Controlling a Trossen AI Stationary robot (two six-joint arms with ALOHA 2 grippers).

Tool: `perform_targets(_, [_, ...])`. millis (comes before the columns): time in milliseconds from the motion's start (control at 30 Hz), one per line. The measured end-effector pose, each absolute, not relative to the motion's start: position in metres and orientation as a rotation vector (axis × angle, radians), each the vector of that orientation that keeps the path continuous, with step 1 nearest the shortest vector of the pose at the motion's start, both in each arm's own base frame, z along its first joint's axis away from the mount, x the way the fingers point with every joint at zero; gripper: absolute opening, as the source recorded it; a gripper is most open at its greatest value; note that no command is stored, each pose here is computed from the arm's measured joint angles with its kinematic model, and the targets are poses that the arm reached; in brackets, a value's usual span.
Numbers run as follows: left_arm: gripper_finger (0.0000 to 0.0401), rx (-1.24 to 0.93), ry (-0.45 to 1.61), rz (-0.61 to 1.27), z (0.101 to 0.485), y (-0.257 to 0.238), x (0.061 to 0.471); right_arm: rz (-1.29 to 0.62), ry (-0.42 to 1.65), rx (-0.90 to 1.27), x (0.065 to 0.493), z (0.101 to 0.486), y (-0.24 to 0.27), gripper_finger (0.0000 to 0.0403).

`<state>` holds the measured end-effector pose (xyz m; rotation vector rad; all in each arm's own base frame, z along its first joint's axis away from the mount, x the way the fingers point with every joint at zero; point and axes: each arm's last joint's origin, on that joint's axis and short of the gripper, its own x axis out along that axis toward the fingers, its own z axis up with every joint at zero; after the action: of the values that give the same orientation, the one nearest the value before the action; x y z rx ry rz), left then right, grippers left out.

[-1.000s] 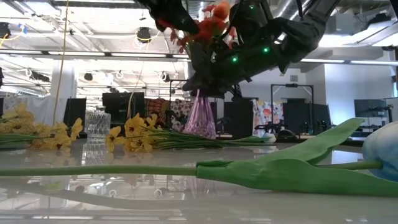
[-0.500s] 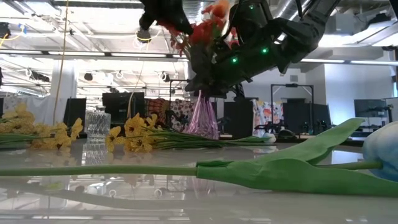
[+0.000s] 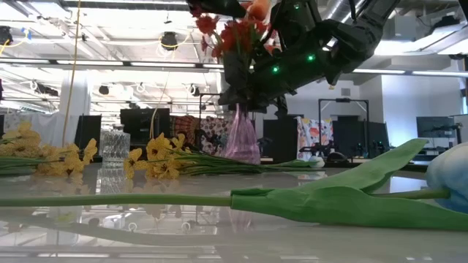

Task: Sort flowers into vase by color
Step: Put the orange tulip into the violet vase

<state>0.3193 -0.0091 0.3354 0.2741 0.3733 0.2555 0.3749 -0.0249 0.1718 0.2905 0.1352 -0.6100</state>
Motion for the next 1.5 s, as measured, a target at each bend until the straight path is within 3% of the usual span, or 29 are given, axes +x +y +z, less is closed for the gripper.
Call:
perform_targets(333, [0.0,0.334,0.376,0.249,0.344,-0.009,0.311,-0.596,0.143,0.269,0.375,0.172,-0.02,0.0175])
perform_targets(533, [0.0,0.335,0.402,0.213,0.36,-0.01,0.308,-0.6,0.13,0.313,0.375,0.172,-0.02,0.0159])
perform_targets(733, [0.0,0.183,0.391,0.227,0.365,-0.016,0.306,-0.604,0.125,0.327,0.375,0.172,-0.021,0.0169])
perform_targets(1100, [0.0,0.146,0.424,0.481,0.347,-0.043,0.308,-0.611,0.118,0.349,0.375,0.172,-0.023,0.0157])
perform_targets(1300, [0.0,0.234,0.377,0.561,0.342,-0.071,0.301,-0.611,0.124,0.345,0.375,0.171,-0.023,0.018])
perform_targets(1500, [0.0,0.272,0.351,0.58,0.369,-0.08,0.255,-0.592,0.13,0.347,0.375,0.171,-0.023,0.0161])
